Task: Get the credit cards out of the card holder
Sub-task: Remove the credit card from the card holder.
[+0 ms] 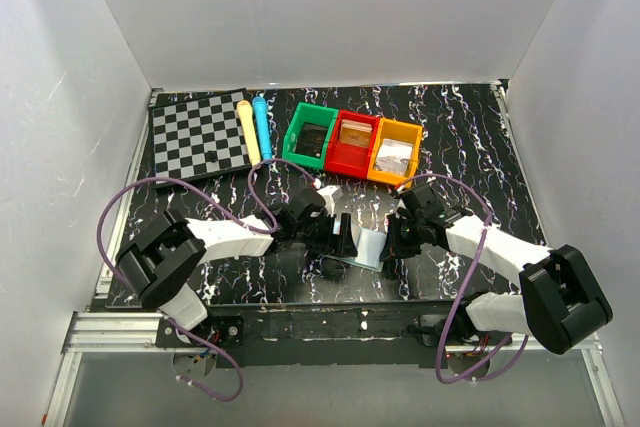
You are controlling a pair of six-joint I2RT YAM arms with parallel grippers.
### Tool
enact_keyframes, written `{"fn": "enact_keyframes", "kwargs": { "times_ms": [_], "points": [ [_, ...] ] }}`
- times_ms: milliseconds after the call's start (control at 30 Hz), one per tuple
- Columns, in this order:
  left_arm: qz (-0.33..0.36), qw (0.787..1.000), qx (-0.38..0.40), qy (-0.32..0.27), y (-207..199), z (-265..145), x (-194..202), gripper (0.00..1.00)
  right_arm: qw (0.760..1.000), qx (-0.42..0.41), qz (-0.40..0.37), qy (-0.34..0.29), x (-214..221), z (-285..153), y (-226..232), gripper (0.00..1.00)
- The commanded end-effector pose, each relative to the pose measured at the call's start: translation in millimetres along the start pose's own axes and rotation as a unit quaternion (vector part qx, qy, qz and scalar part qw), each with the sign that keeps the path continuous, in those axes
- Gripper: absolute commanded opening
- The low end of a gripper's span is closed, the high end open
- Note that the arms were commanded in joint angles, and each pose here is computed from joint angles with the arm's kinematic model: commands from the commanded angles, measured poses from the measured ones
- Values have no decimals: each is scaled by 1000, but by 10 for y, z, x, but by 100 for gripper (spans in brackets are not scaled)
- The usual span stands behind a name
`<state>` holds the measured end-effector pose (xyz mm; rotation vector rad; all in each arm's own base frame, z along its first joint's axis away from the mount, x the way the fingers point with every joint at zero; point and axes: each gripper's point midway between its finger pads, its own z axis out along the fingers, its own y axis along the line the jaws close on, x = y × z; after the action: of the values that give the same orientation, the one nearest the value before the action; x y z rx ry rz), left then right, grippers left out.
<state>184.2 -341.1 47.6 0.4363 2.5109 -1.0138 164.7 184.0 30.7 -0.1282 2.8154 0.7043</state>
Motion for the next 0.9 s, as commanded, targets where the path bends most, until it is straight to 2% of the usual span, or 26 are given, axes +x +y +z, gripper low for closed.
{"fn": "enact_keyframes", "kwargs": {
  "times_ms": [0, 400, 733, 867],
  "points": [
    [32, 999, 42, -8, -262, 13, -105, 73, 1000, -2, 1, 4, 20, 18, -14, 1],
    [65, 995, 79, -9, -538, 53, -179, 73, 1000, 0, -1, 3, 9, -1, -12, 1],
    [114, 985, 124, 28, -983, 268, -90, 73, 1000, 8, -1, -6, 11, -66, -39, 2],
    [117, 985, 124, 32, -1020, 280, -85, 73, 1000, 18, 3, -9, 35, -118, -75, 23]
  ]
}}
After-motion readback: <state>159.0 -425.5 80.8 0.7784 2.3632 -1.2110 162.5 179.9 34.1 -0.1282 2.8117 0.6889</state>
